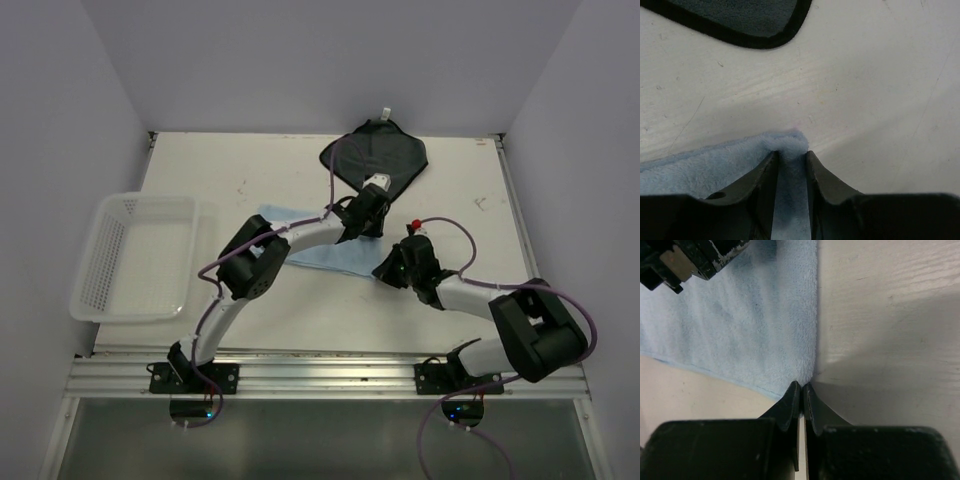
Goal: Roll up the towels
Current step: Roll the towel
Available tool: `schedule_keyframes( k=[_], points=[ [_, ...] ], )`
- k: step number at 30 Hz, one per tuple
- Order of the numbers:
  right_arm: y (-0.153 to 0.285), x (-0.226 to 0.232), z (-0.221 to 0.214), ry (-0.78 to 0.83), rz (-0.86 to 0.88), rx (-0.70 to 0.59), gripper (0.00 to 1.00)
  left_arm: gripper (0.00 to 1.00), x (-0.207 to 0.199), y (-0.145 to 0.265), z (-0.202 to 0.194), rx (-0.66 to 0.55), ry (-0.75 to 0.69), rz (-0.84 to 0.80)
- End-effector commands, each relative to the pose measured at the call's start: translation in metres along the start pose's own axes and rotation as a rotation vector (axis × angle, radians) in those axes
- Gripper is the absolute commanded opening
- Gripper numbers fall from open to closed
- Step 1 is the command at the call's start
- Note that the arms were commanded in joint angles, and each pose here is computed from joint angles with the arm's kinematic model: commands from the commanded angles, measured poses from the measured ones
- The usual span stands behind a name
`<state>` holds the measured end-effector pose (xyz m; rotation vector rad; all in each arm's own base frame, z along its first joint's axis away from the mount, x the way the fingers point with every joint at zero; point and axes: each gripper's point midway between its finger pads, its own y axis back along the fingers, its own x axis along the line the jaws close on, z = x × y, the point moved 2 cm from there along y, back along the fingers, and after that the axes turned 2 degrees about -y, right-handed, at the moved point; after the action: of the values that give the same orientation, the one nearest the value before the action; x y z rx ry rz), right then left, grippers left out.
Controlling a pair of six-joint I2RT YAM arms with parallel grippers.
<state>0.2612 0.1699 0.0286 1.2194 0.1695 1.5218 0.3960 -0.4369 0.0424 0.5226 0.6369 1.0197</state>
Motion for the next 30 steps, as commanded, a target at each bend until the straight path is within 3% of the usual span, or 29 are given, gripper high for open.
schedule_keyframes(
  k=[1,4,12,18,30],
  points=[
    [0.012,-0.041,-0.014,0.164,-0.210,0.059,0.00,0.31,0.008,-0.011,-0.003,0.016,0.020,0.010],
    [0.019,-0.041,-0.010,0.228,-0.256,0.047,0.00,0.25,0.006,-0.011,0.001,0.012,0.043,-0.013],
    [0.031,-0.043,0.001,0.263,-0.350,0.053,0.00,0.25,-0.008,0.002,0.025,-0.013,0.096,-0.110],
    [0.048,-0.038,0.027,0.356,-0.442,-0.015,0.00,0.24,-0.016,0.013,0.045,-0.052,0.127,-0.208],
    [0.060,-0.022,0.042,0.486,-0.499,-0.029,0.00,0.24,-0.025,0.025,0.069,-0.119,0.127,-0.316]
  ],
)
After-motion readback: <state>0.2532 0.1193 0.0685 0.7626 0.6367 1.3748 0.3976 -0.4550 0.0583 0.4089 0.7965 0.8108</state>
